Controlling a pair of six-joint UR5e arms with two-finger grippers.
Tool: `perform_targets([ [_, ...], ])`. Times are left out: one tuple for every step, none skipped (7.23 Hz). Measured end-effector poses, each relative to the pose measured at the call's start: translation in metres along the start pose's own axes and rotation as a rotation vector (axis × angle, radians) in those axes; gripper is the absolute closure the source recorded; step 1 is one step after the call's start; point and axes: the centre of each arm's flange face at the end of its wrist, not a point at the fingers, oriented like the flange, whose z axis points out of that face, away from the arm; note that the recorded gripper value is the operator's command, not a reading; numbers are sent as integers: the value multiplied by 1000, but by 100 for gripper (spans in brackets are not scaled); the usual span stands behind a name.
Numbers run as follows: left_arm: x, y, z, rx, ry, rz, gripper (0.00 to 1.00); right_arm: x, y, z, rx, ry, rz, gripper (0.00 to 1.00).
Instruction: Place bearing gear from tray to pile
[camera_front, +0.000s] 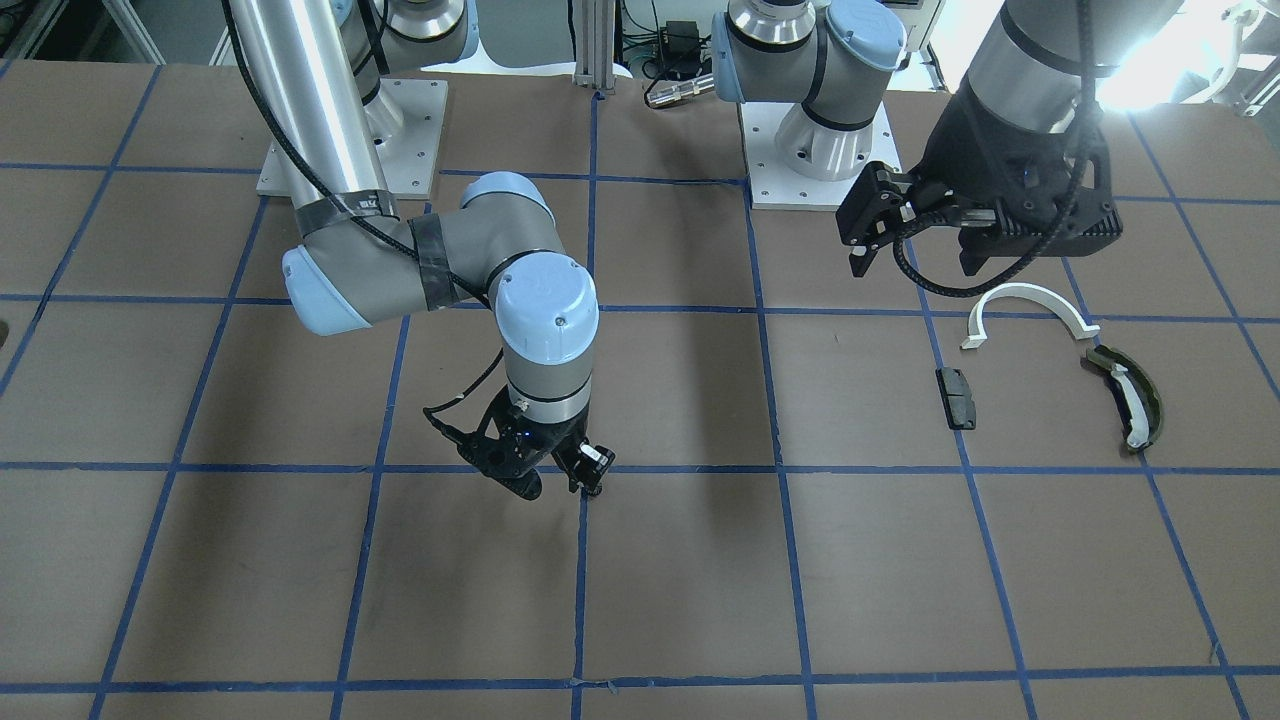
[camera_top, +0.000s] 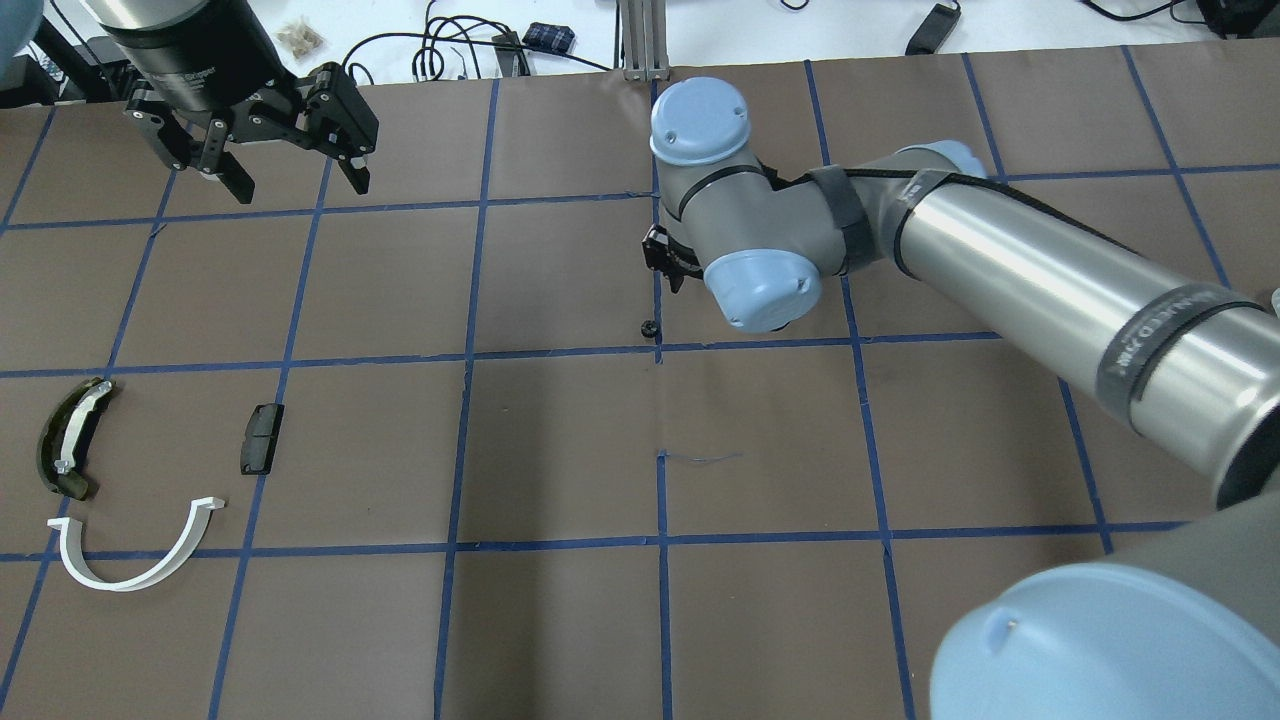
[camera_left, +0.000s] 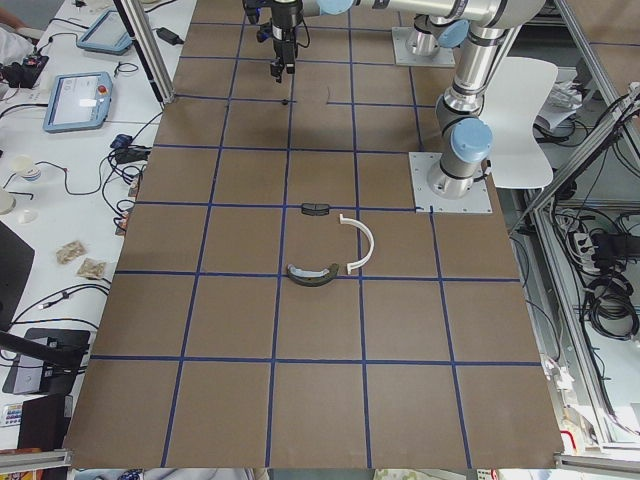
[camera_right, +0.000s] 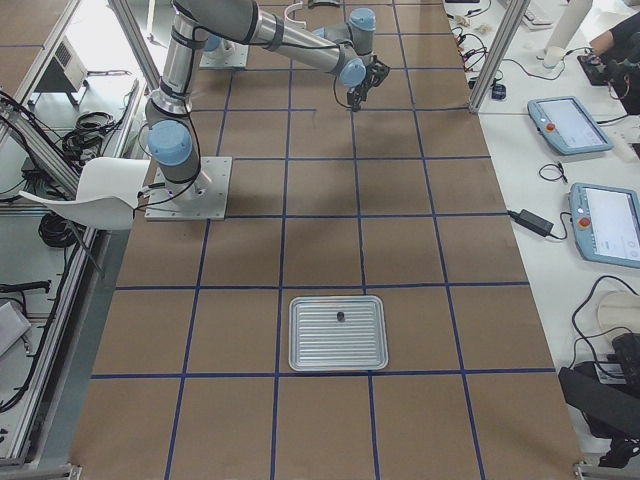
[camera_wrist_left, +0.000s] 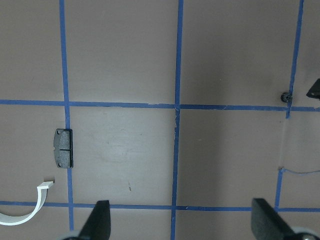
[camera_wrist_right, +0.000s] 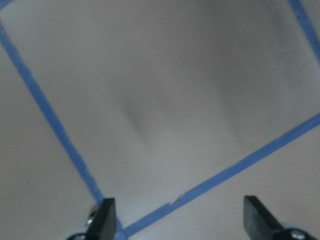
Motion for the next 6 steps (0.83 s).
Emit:
perform_targets([
  [0, 0, 0, 0, 0, -1, 0, 41, -39, -22, 7, 10, -34, 0],
  [0, -4, 1, 7, 0, -12, 0, 87, -76, -45, 16, 13, -67, 0],
  [3, -14, 7, 32, 5, -24, 0, 138, -109, -66, 20, 20, -111, 0],
  [14, -26, 21, 60, 14, -23, 0, 193, -140, -80, 16, 31, -159, 0],
  [32, -34, 53, 57, 19, -13, 0, 256, -171, -85, 7, 42, -206, 0],
  [53, -38, 97, 54, 21, -3, 0, 321, -199, -82, -8, 48, -262, 0],
])
